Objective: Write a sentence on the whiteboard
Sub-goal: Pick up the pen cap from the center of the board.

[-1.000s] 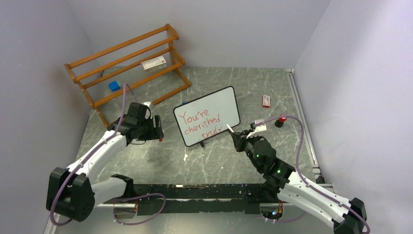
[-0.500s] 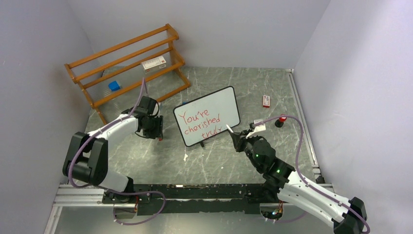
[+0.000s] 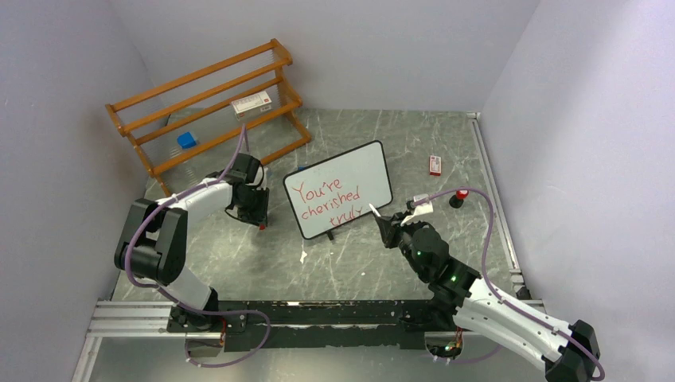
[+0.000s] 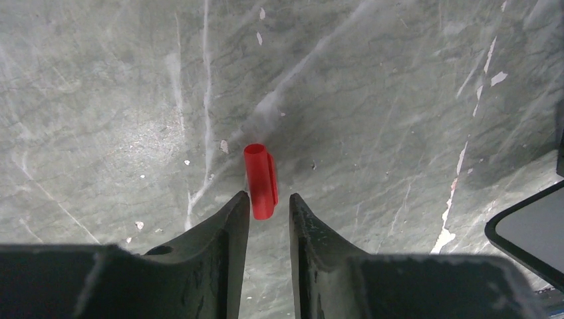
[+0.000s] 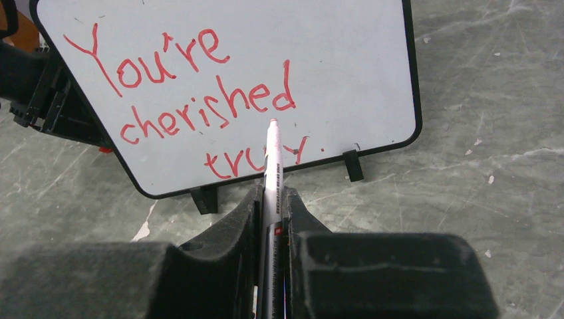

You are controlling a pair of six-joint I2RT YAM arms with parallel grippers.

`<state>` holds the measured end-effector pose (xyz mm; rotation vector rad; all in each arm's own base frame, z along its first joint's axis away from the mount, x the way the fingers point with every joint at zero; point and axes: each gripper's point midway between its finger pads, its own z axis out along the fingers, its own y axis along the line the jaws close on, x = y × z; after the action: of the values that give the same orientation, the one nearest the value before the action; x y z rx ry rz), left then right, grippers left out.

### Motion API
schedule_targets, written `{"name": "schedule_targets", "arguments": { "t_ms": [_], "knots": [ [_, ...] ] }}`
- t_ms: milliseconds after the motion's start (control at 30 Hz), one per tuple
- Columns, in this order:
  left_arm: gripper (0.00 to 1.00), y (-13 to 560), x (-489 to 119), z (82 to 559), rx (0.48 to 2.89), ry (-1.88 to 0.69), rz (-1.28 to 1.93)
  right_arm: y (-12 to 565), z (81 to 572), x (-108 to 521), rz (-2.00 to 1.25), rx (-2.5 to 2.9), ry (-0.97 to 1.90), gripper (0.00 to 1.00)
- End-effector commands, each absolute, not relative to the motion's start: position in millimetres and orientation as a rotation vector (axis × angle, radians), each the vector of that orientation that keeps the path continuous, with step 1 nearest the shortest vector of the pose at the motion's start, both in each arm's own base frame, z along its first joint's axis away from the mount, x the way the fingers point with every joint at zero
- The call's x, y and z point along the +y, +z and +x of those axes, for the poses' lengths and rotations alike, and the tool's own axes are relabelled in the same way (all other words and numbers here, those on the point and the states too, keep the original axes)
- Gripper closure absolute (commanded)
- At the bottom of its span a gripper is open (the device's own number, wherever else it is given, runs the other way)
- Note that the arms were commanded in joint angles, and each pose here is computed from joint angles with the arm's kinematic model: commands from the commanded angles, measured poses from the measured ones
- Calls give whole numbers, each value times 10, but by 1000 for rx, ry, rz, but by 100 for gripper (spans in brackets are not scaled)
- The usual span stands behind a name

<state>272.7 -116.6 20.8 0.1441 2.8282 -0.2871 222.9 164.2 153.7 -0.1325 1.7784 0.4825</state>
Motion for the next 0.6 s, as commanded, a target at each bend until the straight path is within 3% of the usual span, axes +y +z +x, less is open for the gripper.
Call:
{"name": "schedule_targets", "arguments": {
  "t_ms": [0,567],
  "knots": [
    [68,167,-1192,2701,2845,-327,174,1541,2242,1641,-135,1765,483,100],
    [88,31,-1144,2553,2889,-313,172,1538,2240,1638,-135,1764,483,100]
  ]
}}
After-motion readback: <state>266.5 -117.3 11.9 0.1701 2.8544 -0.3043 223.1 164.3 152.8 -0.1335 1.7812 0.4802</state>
